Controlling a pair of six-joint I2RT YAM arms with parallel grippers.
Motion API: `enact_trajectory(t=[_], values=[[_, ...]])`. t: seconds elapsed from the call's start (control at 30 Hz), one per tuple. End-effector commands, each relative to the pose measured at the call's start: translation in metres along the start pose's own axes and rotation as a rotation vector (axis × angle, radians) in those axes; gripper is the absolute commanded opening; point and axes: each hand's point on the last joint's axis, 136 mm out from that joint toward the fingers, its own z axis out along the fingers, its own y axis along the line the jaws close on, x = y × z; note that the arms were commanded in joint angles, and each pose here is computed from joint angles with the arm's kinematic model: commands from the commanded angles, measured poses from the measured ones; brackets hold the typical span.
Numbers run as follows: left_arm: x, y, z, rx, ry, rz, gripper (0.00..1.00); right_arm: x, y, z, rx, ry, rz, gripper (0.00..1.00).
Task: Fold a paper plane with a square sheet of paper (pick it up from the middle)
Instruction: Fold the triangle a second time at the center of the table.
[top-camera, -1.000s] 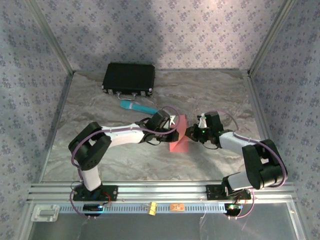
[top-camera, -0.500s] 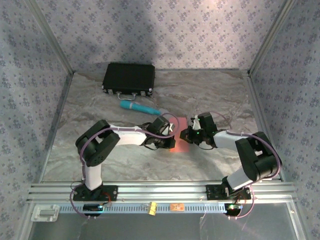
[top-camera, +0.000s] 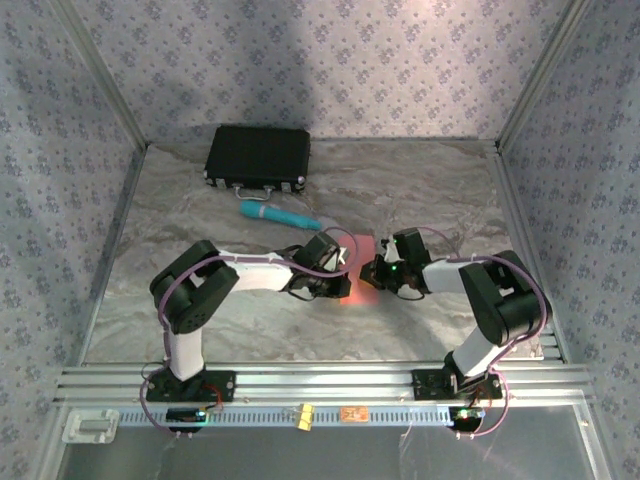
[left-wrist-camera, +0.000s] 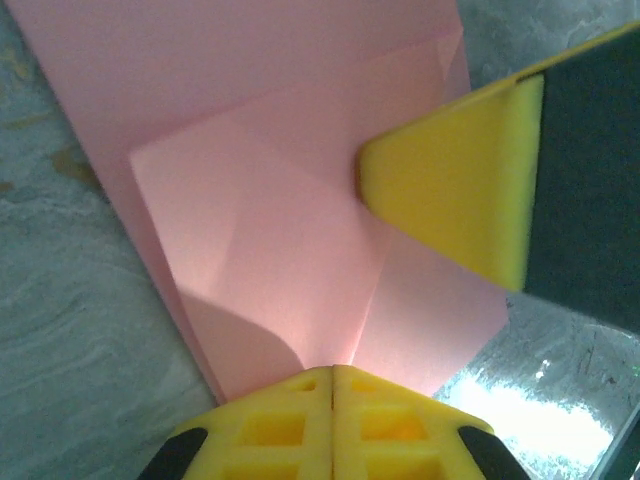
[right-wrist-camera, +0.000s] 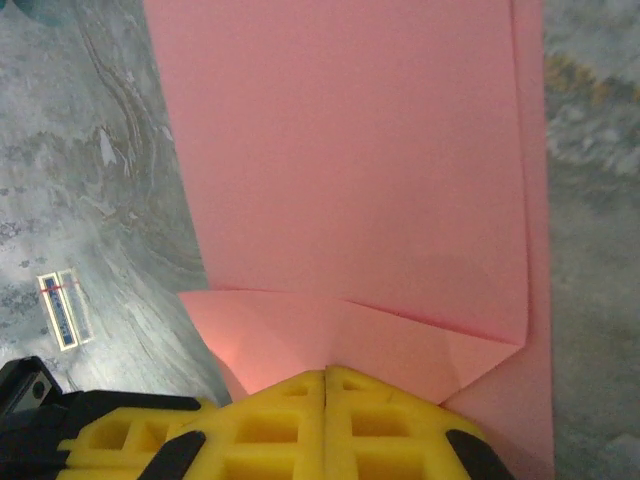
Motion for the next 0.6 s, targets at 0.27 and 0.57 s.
enact_trajectory(t=[0.27,0.57], values=[[0.021,-0.008,-0.011,0.052,0.047,0.034,0.1,0.007,-0.027,0.003,0.074,0.006,0.042,0.01],[0.037,0.014,-0.007,-0.029,0.086,-0.002,0.07,0.007,-0.028,0.004,0.075,0.013,0.042,0.01]])
